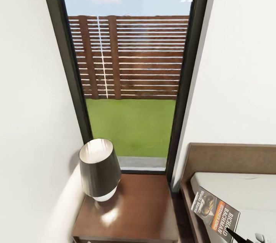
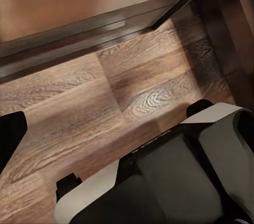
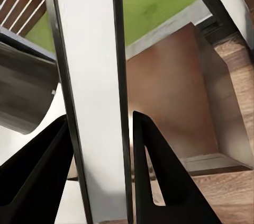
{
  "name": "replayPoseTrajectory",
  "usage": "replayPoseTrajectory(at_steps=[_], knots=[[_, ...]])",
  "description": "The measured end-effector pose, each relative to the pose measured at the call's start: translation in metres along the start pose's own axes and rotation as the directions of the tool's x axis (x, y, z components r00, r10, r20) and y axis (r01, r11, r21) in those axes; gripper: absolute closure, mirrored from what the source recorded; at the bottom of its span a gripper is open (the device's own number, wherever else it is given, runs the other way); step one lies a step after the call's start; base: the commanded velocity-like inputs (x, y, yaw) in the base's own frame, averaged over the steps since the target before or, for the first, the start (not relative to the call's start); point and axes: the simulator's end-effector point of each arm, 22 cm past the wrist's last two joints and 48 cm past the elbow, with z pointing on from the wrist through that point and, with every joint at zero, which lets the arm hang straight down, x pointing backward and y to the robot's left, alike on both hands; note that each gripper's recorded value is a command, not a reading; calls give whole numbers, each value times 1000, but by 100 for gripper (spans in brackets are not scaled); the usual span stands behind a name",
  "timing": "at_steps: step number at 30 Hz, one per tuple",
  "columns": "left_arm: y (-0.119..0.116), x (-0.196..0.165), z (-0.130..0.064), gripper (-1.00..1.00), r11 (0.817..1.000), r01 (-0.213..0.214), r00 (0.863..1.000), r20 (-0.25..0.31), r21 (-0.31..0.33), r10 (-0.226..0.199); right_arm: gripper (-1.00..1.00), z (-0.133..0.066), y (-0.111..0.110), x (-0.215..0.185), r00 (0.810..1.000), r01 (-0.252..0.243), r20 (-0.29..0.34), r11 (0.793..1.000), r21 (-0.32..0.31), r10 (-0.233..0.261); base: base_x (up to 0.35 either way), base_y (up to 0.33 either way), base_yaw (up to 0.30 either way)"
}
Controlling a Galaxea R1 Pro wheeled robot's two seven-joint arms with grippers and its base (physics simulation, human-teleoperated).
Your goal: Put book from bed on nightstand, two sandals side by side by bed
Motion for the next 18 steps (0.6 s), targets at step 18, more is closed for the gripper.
replayPoseTrajectory(at_steps=[18], knots=[[0, 0, 0, -100, 1000, 0, 1000, 0, 0, 0, 100, 0, 0, 0, 1000, 1, -1, 1000, 0, -1, 210, 0, 0]])
